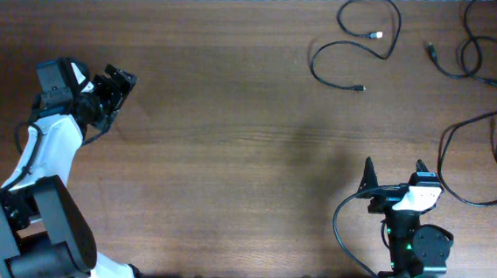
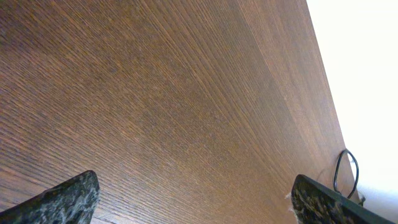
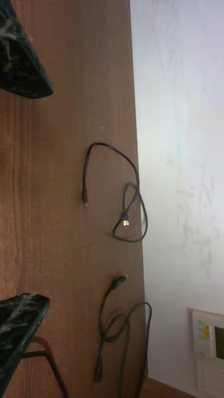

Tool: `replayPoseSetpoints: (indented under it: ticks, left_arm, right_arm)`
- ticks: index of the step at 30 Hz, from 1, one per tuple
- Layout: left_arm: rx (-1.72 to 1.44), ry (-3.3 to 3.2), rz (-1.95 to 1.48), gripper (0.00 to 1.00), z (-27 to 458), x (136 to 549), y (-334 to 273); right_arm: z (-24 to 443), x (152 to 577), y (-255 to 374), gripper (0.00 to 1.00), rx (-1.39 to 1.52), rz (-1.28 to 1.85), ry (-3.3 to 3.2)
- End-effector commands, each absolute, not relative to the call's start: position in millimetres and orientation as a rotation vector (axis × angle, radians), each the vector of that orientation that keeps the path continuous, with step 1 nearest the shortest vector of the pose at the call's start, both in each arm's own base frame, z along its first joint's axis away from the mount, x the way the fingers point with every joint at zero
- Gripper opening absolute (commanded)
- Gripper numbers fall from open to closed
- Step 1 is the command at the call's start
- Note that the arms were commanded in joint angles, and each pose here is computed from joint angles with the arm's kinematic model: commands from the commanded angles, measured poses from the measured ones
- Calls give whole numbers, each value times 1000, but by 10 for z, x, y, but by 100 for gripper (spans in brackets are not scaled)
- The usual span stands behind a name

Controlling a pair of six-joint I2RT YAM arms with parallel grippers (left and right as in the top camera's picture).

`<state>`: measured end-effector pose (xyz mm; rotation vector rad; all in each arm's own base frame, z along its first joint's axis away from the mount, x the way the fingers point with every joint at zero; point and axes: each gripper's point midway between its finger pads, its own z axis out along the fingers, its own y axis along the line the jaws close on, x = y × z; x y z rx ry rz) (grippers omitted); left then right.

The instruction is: Untangle cables

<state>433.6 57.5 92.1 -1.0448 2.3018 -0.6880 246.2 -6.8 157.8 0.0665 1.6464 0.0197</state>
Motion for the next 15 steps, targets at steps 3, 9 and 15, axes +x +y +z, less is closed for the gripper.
replayPoseSetpoints:
  ticks: [3, 9, 15]
  left_arm:
    - [-1018, 2310, -689, 99, 921, 4341, 563]
    - [-1072, 2388, -692, 99, 800, 4174, 477]
    - [-887, 2453, -742, 99, 1212, 4012, -142]
  right_arm:
    - [1553, 2459, -105, 98, 88, 10, 1648]
    - [1553, 2459, -105, 98, 88, 10, 1648]
    - [1553, 2459, -105, 99, 88, 10, 1648]
